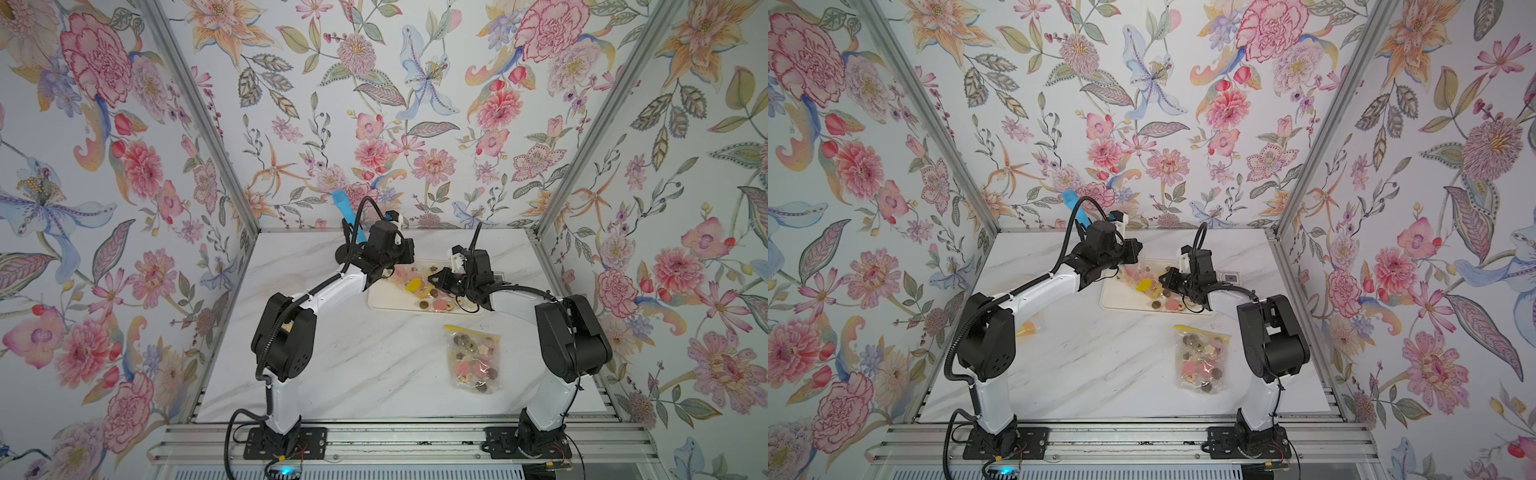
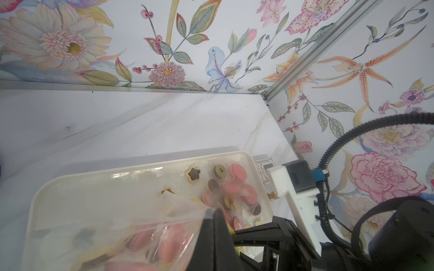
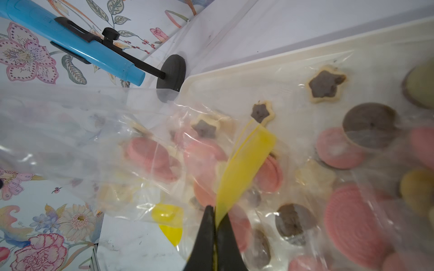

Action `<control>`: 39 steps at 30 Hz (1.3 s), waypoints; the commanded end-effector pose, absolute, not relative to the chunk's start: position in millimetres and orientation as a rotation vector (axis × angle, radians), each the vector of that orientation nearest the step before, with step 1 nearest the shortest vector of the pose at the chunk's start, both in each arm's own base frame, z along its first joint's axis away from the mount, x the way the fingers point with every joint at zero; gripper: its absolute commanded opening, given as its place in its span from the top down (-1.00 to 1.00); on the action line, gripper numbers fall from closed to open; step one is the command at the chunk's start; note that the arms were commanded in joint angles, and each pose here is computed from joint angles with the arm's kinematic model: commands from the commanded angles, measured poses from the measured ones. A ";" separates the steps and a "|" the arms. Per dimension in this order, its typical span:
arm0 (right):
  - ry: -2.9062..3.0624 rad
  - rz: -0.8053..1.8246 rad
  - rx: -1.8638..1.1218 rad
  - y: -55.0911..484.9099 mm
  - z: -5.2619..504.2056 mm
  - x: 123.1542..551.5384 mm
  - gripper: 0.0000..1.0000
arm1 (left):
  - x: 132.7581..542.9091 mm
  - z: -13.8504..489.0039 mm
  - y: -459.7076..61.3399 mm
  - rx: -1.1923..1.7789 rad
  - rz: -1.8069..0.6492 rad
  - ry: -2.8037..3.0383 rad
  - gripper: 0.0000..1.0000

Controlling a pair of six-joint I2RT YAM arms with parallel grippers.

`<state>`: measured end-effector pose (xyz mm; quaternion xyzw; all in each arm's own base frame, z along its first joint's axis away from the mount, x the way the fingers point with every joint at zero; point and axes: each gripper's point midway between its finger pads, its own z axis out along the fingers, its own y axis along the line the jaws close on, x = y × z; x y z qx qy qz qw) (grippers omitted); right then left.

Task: Pour cookies out of the ziploc bag
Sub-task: 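Pour the cookies out of the ziploc bag onto the tray.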

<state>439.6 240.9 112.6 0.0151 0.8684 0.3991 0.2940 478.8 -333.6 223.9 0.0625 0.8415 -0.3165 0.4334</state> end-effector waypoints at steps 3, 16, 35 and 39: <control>2.344 1.085 -0.001 261.6 106.0 447.7 1.00 | 482.5 224.8 -312.0 0.146 -0.726 2.094 1.00; 2.343 1.019 0.065 237.2 97.2 483.7 1.00 | 488.2 200.0 -322.4 0.108 -0.771 2.097 1.00; 2.322 1.005 0.110 206.6 101.6 502.5 1.00 | 502.4 222.4 -352.7 0.140 -0.809 2.029 1.00; 2.329 1.056 0.071 219.6 112.5 487.5 1.00 | 495.6 239.6 -342.3 0.166 -0.762 2.024 1.00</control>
